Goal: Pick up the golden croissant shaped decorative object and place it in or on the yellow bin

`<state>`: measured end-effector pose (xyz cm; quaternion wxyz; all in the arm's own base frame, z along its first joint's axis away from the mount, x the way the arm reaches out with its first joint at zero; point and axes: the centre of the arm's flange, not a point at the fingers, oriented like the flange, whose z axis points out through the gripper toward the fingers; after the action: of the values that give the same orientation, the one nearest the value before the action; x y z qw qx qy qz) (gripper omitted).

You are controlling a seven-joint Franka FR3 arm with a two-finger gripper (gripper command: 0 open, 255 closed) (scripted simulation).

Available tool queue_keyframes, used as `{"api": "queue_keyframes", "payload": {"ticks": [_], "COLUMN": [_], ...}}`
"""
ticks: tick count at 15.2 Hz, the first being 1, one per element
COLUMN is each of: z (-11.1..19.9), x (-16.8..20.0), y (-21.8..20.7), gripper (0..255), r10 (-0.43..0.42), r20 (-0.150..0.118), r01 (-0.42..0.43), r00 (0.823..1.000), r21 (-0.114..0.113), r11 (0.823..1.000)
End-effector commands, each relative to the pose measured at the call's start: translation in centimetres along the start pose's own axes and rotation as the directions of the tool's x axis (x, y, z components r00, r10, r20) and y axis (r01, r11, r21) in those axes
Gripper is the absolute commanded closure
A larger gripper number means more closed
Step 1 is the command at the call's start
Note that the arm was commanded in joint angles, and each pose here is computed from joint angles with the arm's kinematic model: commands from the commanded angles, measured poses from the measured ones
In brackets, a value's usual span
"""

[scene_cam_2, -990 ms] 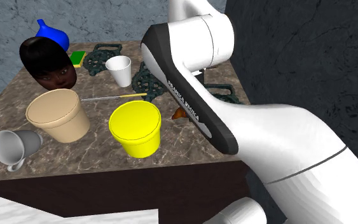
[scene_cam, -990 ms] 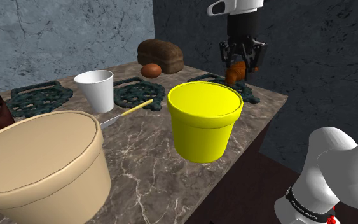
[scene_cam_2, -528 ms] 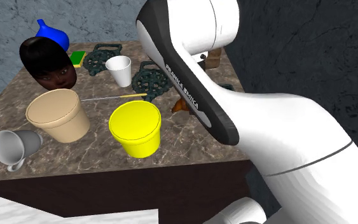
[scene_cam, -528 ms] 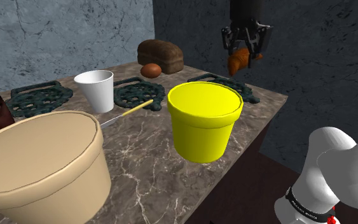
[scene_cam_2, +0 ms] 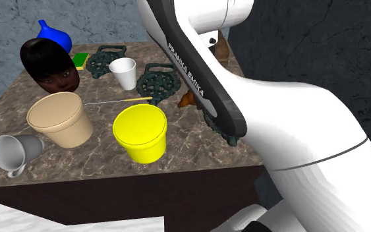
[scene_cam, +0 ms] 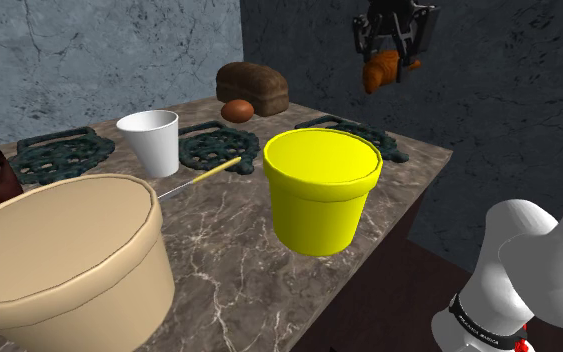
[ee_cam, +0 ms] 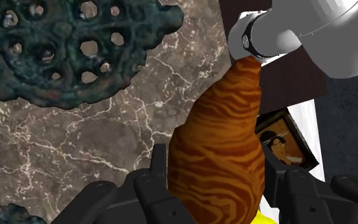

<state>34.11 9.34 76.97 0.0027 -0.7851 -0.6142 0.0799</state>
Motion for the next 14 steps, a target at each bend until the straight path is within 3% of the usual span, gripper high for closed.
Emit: {"api": "queue_keyframes", "payload": {"ticks": [1,3,14], "z": [-1.1,-1.7,-2.8], "x": [-0.2,-0.3,13.6], "y": [-0.1,-0.2,-4.3], "gripper": [255,255,255], "r10": [0.000,0.000,0.000], "r20": [0.000,0.000,0.000], "r01": [0.000,0.000,0.000], "r00": [1.000,1.000,1.000], "r21": [0.000,0.000,0.000], "r11": [1.000,1.000,1.000]}}
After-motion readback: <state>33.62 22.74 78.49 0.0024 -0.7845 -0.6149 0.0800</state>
